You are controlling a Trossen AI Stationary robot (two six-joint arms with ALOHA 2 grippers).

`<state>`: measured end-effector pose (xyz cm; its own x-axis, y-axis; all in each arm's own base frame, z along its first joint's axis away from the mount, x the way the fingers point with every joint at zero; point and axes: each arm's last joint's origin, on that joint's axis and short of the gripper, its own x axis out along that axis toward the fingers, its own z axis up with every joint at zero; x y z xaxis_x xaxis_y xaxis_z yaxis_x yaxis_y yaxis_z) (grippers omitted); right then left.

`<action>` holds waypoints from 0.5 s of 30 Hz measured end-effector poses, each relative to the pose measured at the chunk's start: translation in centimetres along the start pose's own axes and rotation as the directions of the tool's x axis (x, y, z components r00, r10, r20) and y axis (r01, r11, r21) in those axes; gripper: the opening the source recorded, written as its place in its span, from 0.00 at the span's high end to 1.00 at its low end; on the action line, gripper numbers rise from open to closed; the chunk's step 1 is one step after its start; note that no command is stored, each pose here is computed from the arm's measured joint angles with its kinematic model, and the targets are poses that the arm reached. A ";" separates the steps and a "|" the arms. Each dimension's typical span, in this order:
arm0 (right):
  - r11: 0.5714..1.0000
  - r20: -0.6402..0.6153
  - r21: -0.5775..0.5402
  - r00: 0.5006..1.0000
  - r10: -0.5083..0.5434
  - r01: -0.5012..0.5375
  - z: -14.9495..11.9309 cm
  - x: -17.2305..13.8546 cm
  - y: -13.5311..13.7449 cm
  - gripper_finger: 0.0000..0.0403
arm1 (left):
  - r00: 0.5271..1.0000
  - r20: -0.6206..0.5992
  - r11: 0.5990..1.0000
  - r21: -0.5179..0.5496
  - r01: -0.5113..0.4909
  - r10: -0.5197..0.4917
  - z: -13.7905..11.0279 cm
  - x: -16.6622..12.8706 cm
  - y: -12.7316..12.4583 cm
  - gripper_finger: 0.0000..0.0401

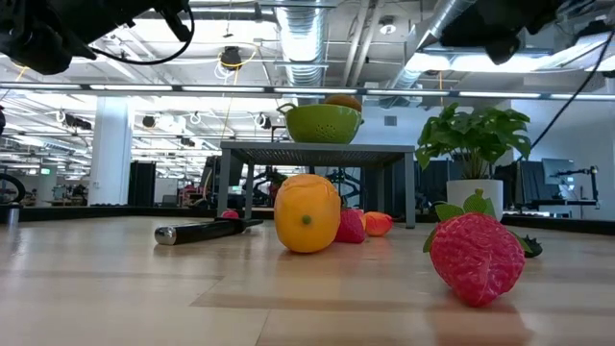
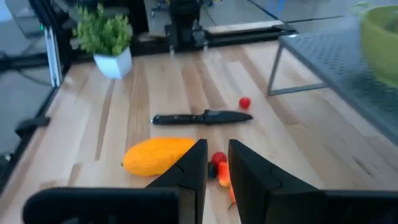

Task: Pick & Place Fruit
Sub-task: Put the blueberry into the green strainer bowl on the shelf

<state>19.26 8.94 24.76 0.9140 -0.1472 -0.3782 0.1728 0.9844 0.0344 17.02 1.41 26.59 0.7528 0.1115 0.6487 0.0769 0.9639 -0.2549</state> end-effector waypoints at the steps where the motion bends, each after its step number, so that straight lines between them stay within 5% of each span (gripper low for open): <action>1: 1.000 -0.024 -0.016 1.000 0.004 -0.005 -0.3 0.6 0.4 0.86 | 1.000 0.000 1.000 0.000 0.000 0.000 0.0 0.0 0.0 0.74; 7: 0.993 -0.175 -0.116 0.985 -0.012 -0.008 -1.7 3.3 3.2 0.86 | 1.000 0.000 1.000 0.000 -0.001 0.001 0.0 0.0 0.0 0.74; 15: 0.997 -0.376 -0.038 0.924 -0.076 0.067 -5.6 5.2 5.5 0.86 | 1.000 0.001 1.000 0.000 -0.004 0.004 0.0 0.0 0.0 0.74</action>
<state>22.93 14.14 17.80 0.6929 -0.1743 -0.6996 0.2191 0.9754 -0.0261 17.01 1.43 26.59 0.7524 0.1156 0.6484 0.0738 0.9635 -0.2573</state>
